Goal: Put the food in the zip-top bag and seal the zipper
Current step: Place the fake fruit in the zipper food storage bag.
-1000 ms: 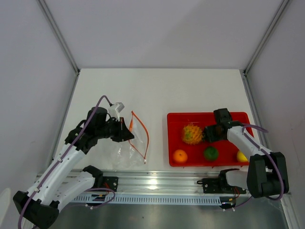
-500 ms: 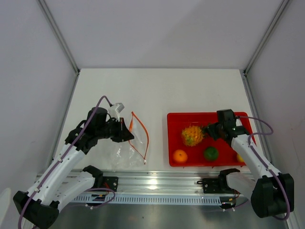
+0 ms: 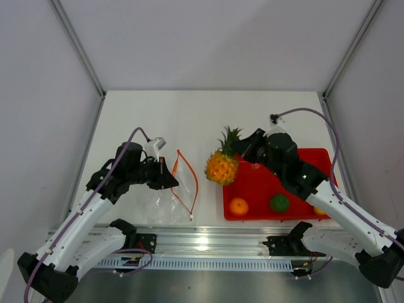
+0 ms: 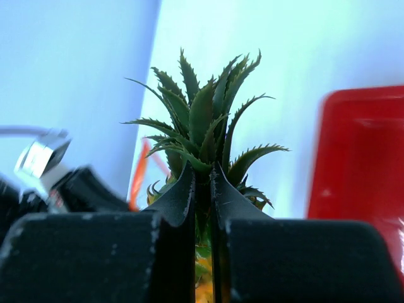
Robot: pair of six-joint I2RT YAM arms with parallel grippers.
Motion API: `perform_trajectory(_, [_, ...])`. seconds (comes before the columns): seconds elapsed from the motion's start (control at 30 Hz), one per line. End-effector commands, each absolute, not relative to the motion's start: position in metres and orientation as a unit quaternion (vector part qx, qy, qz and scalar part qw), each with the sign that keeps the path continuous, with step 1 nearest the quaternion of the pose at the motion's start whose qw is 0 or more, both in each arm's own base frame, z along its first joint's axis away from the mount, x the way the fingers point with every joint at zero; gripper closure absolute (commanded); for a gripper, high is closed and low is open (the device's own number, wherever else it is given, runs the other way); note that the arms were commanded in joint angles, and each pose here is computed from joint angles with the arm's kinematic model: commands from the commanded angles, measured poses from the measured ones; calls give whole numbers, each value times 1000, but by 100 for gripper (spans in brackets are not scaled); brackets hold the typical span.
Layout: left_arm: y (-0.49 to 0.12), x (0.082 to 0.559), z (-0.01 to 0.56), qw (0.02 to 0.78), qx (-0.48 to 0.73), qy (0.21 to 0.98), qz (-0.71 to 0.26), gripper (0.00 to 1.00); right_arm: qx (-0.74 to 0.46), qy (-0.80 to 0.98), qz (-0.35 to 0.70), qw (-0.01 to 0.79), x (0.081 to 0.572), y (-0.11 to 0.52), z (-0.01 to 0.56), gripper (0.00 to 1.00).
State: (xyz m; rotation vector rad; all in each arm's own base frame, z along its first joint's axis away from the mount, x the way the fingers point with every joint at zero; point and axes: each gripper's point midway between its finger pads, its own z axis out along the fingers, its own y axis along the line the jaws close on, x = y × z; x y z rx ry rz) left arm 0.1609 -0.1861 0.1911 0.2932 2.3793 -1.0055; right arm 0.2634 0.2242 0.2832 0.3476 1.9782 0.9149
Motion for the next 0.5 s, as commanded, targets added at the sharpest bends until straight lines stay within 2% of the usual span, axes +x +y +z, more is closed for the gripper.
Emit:
perform_trajectory(0.0, [-194,157,208,270,122,868,-399,100,70,737,431,517,264,264,342,100])
perform_trajectory(0.17, [-194,154,210,268,120,867,-403,100,14,696,475,538,239,314,365,100])
perform_trajectory(0.47, [-197,153,218,272,113,860,-418,99,59,682,481,548,230,335,362,100])
